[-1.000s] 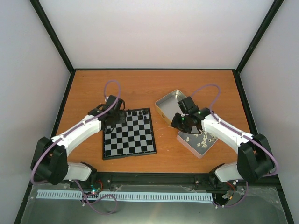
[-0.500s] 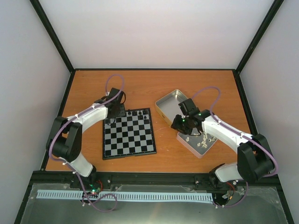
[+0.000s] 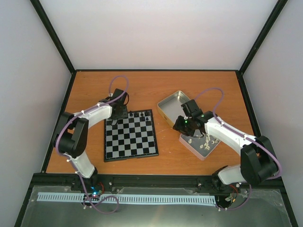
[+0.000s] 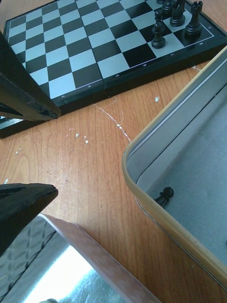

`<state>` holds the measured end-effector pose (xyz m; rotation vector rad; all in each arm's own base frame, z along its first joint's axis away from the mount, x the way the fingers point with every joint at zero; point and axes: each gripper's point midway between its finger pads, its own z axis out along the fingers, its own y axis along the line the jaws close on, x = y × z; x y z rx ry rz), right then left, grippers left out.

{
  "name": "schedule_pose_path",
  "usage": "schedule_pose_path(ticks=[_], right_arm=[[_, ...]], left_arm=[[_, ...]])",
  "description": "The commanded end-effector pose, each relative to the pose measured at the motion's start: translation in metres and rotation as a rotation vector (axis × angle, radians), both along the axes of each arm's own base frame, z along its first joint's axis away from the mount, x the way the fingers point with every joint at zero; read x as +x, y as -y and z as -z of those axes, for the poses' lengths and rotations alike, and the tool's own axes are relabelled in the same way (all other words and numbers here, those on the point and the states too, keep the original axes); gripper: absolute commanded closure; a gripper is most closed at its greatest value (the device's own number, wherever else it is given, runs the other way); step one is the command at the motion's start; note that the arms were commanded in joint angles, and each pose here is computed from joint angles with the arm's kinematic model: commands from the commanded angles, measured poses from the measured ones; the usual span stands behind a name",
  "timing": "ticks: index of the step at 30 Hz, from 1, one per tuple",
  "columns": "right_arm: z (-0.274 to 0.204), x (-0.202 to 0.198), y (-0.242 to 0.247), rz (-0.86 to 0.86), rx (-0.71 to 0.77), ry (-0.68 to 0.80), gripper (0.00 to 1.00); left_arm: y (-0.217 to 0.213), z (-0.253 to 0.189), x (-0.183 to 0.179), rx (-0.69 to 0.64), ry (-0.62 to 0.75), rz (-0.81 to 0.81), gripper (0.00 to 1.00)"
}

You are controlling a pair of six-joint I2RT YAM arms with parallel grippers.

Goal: Set up the chess pieces on the board
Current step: Place the chess piece on the chessboard, then adjust the storage box at the center of the board.

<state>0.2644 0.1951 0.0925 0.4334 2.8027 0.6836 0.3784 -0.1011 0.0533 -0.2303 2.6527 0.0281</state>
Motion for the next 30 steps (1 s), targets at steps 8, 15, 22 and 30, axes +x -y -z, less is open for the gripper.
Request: schedule_pose_path(ticks=[8,15,22,30], right_arm=[[-0.015,0.003,0.003,0.021,0.021,0.049,0.62],[-0.030,0.013,0.011,0.002,-0.017,0.117,0.62],[-0.049,0.039,0.045,-0.042,-0.202,0.253,0.61],[-0.073,0.080,0.035,-0.079,-0.251,0.345,0.58]], left_arm=[[0.001,-0.042,0.012,-0.012,0.045,0.015,0.72],[-0.003,-0.076,0.005,-0.029,0.098,0.005,0.72],[0.009,-0.152,-0.033,-0.199,0.300,0.113,0.61],[0.016,-0.210,-0.082,-0.333,0.503,0.251,0.55]])
